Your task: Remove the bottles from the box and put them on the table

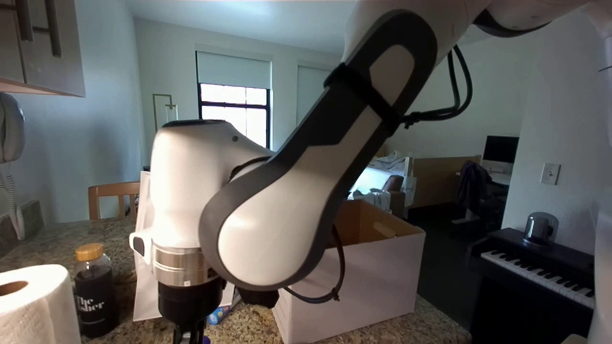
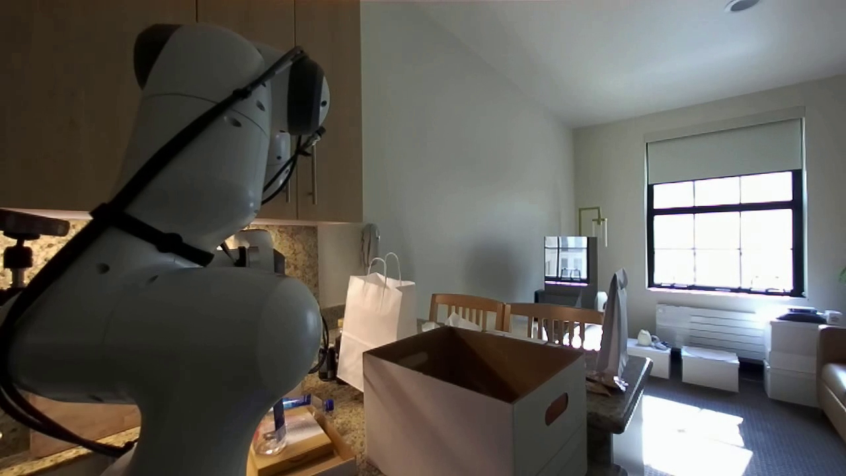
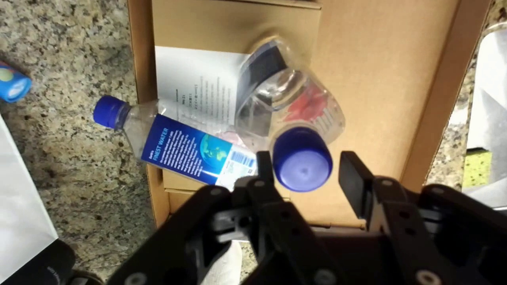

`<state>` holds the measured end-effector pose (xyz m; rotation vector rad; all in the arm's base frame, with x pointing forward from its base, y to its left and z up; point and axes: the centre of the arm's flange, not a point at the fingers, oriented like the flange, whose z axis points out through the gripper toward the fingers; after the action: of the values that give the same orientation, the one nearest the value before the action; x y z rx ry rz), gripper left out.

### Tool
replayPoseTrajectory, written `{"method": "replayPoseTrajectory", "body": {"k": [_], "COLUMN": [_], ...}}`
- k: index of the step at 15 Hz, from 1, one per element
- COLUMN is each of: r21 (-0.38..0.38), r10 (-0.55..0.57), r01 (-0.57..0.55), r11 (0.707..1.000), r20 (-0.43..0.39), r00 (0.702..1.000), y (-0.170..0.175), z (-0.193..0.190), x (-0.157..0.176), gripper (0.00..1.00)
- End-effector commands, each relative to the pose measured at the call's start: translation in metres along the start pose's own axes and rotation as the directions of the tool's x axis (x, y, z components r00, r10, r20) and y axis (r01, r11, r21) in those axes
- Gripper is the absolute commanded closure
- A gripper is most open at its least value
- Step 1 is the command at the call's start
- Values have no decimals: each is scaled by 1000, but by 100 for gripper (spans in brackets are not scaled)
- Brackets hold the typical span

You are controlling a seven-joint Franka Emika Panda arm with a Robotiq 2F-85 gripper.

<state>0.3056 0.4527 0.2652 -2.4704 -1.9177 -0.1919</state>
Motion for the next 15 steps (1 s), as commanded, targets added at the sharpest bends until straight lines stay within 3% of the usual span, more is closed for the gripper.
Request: {"method": "replayPoseTrajectory", "body": {"k": [1,4,9,13,15], "r21": [-49,-56,-91,-60,-81], "r10": [95,175,300,394,427], "r01": [-99,-181,-298,-390,-419], "r11": [994,982,950,919,904], "r20": [-63,-91,3,135,154], "r00": [993,980,954,909,891], "y": [-8,13,61,105,137], "z": [-18,-47,-123,-184,-208], "x": [-14,-24,-58,-111,-149], "gripper": [21,2,0,0,0]}}
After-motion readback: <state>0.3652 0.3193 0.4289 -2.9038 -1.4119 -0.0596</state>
